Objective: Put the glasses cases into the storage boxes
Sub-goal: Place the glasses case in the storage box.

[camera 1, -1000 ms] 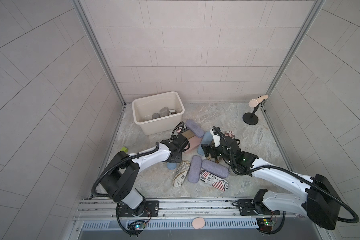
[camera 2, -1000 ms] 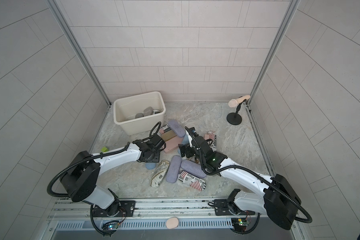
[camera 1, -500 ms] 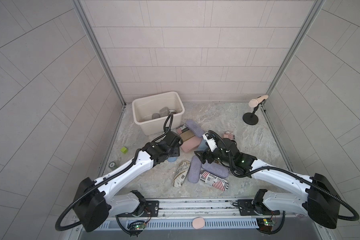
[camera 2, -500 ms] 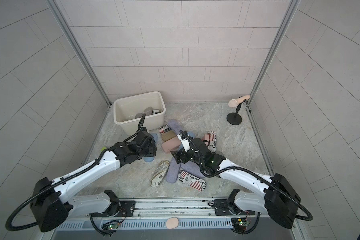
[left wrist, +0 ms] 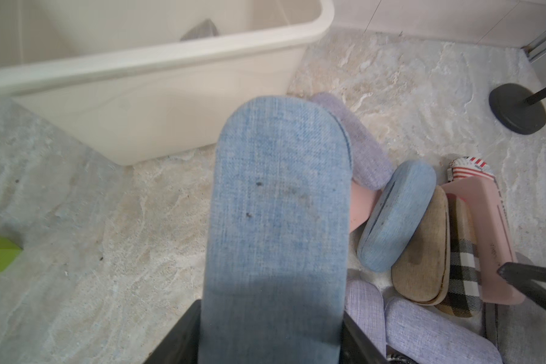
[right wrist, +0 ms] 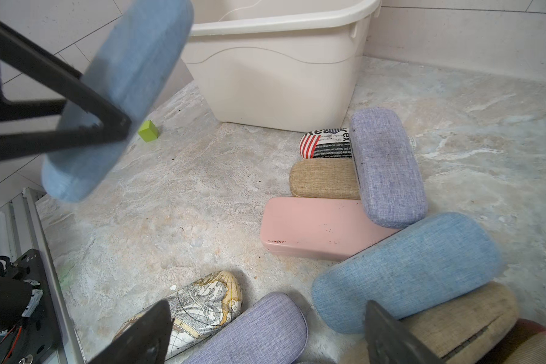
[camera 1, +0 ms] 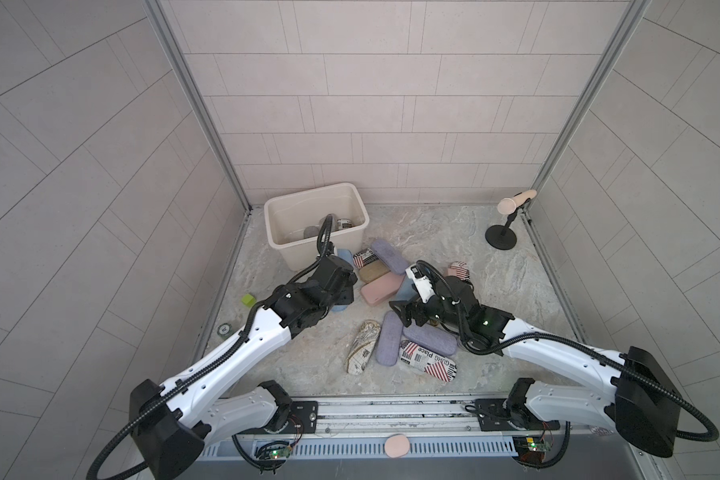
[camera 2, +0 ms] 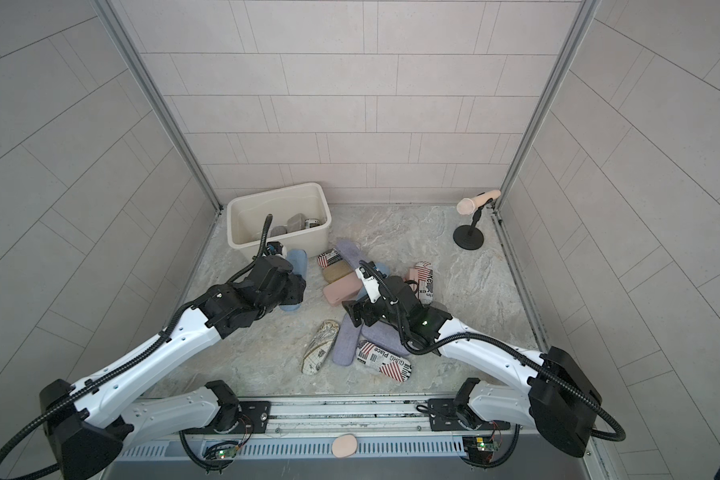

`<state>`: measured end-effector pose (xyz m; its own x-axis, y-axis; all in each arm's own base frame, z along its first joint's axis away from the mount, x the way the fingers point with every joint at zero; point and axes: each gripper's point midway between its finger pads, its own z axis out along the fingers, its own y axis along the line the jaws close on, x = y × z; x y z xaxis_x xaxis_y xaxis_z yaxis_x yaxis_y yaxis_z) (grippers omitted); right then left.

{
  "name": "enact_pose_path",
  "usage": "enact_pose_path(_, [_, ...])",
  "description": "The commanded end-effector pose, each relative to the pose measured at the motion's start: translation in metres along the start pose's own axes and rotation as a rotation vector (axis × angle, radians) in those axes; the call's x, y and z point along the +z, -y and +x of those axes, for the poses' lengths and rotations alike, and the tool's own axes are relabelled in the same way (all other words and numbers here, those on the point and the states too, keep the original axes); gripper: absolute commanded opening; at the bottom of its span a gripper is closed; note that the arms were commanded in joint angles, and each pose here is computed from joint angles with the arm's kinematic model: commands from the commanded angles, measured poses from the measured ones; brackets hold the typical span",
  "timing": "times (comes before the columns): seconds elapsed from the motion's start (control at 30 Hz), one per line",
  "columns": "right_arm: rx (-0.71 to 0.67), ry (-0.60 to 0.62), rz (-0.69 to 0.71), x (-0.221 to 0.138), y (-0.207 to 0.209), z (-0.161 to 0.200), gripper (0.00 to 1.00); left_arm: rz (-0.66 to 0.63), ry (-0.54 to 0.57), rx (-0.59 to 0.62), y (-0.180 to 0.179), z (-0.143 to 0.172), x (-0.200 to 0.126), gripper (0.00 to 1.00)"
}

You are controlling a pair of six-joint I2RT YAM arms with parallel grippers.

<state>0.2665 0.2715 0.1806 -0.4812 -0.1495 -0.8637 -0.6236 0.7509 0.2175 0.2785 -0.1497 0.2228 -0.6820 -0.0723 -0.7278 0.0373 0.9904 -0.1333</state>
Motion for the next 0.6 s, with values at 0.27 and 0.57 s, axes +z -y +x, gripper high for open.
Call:
enact_pose_path(0.27, [0.016,0.073,0.043,-0.009,0.008,-0.009,0.96,-0.092,0.070,0.044,-0.025,-0.074,-0.011,0.59])
enact_pose_path(0.57, [0.016,0.120,-0.001,-0.016,0.000,-0.020,0.96,-0.083,0.064,-0.064,-0.049,-0.104,0.006,0.58])
